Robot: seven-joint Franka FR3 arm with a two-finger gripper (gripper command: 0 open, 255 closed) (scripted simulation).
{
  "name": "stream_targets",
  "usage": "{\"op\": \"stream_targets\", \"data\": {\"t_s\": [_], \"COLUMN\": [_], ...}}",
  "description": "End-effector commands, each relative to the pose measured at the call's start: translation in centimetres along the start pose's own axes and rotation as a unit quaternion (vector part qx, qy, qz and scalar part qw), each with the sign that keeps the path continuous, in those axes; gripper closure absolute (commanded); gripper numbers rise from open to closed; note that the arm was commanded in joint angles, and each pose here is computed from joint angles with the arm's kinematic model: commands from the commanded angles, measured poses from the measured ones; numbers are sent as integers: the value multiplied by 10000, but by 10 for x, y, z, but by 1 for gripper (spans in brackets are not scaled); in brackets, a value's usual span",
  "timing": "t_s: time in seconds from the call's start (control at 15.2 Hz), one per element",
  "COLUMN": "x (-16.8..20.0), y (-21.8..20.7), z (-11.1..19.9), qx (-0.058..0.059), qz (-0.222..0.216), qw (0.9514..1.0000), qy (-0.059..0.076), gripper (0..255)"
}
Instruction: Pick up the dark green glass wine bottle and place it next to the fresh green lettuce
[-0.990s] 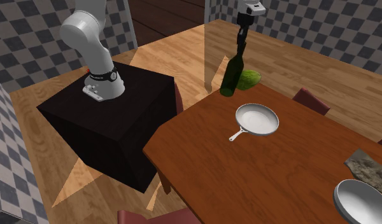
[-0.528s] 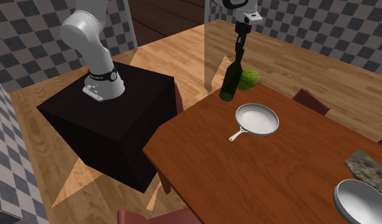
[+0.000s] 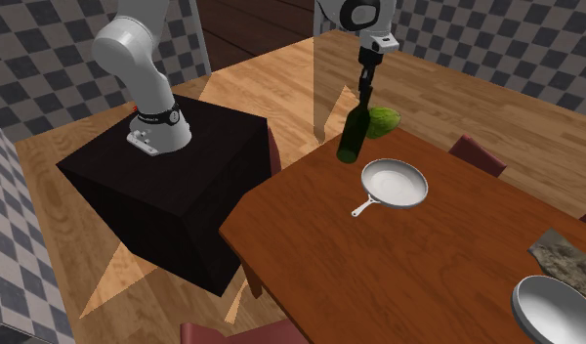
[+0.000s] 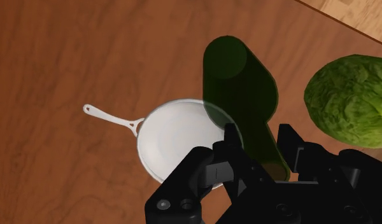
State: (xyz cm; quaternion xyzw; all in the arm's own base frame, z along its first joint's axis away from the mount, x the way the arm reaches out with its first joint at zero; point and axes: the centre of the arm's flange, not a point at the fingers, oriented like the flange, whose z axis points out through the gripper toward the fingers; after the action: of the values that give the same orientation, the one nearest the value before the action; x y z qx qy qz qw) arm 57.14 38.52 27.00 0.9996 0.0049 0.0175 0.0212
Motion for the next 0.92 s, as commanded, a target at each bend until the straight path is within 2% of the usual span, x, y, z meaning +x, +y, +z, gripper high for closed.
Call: {"op": "stream_targets", "data": {"t_s": [0.0,0.53,0.59,0.86], "x": [0,0,0,0], "y": [0,0,0,0], "z": [11,13,13,13], "qx": [3,3,3,3], "qz": [1,1,1,1], "qw": [10000,10000,10000,10000], "qy": [4,4,4,4], "gripper": [255,255,0,0]}}
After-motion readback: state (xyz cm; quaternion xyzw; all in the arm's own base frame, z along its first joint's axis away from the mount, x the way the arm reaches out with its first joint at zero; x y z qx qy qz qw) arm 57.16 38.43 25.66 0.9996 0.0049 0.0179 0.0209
